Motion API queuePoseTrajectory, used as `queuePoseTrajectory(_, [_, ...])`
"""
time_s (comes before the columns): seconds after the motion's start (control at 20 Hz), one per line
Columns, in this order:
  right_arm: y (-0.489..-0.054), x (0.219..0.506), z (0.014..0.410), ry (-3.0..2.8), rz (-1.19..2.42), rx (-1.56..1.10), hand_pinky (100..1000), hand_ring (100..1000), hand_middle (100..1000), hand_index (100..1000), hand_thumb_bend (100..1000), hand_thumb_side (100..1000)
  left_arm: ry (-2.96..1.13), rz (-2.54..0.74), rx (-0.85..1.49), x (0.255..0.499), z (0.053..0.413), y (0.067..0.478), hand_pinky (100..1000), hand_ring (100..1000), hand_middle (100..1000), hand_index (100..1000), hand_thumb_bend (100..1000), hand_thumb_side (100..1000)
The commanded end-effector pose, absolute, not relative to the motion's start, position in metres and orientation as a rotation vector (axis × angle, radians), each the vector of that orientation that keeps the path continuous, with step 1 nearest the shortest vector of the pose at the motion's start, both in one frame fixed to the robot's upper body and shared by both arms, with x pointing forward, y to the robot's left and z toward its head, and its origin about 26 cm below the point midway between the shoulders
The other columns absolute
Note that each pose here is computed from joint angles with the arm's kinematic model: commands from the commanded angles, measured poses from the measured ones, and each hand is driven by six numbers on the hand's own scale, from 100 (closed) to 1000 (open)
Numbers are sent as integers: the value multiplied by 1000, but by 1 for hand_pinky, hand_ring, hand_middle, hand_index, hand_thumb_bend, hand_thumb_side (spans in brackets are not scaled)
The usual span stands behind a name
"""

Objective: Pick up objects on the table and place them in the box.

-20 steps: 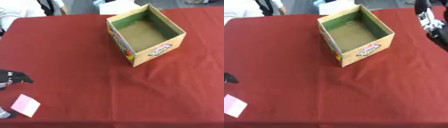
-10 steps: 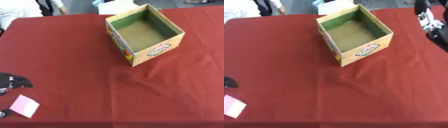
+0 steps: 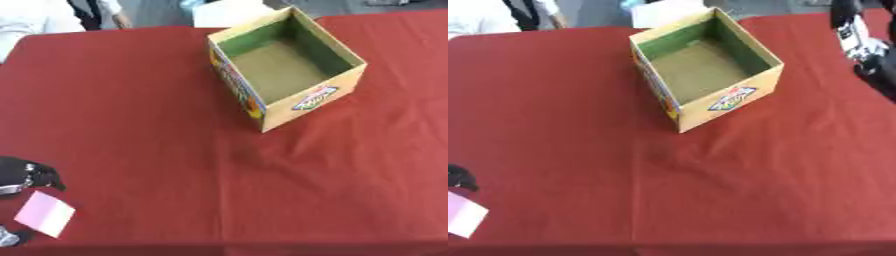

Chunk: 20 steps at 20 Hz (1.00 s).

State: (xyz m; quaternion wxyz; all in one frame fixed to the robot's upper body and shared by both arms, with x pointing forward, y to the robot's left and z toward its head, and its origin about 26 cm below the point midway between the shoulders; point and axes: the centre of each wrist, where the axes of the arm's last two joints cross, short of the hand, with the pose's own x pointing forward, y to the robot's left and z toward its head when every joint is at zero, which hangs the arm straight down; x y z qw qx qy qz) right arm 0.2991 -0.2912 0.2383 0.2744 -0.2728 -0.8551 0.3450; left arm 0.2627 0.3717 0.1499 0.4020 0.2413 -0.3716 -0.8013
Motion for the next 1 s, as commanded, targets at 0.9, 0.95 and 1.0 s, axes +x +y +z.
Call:
queuePoseTrajectory(0.9, [-292, 297, 250, -2329, 942, -763, 844, 765, 735, 816, 100, 976, -1302, -1921, 844, 275, 234, 353, 530, 584, 553, 681, 100, 100])
queuePoseTrajectory(0.95, [-292, 297, 250, -2330, 943, -762, 844, 765, 735, 816, 100, 975, -1313, -1922, 854, 278, 239, 352, 531, 585, 554, 682, 100, 100])
queuePoseTrajectory(1.0, [-292, 297, 251, -2332, 944, -762, 844, 765, 735, 816, 100, 975, -1327, -1926, 868, 280, 247, 350, 532, 586, 555, 683, 100, 100])
